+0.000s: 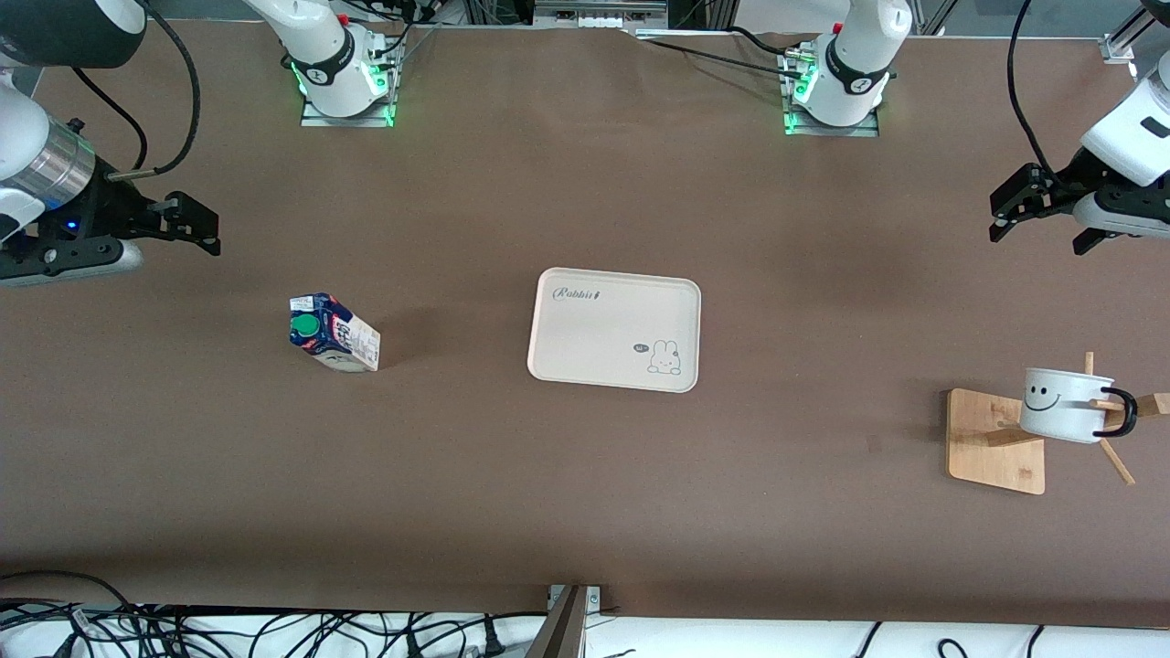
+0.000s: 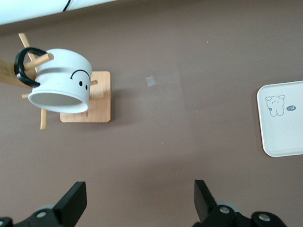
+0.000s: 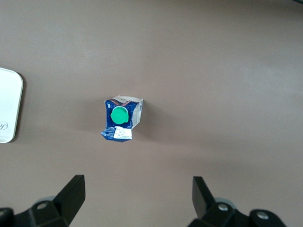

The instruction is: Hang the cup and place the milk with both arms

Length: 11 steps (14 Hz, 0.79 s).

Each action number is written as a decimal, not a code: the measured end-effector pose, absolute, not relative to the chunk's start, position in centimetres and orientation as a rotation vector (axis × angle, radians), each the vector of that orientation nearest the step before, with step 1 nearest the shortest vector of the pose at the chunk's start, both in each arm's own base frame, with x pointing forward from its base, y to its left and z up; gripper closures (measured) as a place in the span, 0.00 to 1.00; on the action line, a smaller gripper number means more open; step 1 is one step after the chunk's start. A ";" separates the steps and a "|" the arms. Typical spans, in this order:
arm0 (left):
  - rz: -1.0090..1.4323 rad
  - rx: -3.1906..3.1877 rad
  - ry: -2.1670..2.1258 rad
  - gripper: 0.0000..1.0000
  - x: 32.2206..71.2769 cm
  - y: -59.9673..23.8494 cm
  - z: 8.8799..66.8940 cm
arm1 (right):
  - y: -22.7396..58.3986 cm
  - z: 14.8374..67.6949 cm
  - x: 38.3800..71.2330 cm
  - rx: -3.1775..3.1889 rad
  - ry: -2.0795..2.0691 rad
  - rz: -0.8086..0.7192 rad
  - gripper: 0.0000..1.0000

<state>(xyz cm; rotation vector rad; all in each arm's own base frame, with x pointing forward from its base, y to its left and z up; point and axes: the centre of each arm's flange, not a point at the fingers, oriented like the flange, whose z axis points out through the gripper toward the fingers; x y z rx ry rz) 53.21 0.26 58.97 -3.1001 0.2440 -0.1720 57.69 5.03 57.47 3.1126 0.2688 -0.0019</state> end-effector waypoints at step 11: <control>-0.117 -3.100 0.176 0.00 55.6 -0.9 59.0 | 5.0 57.5 57.7 3.113 0.269 -0.002 0.00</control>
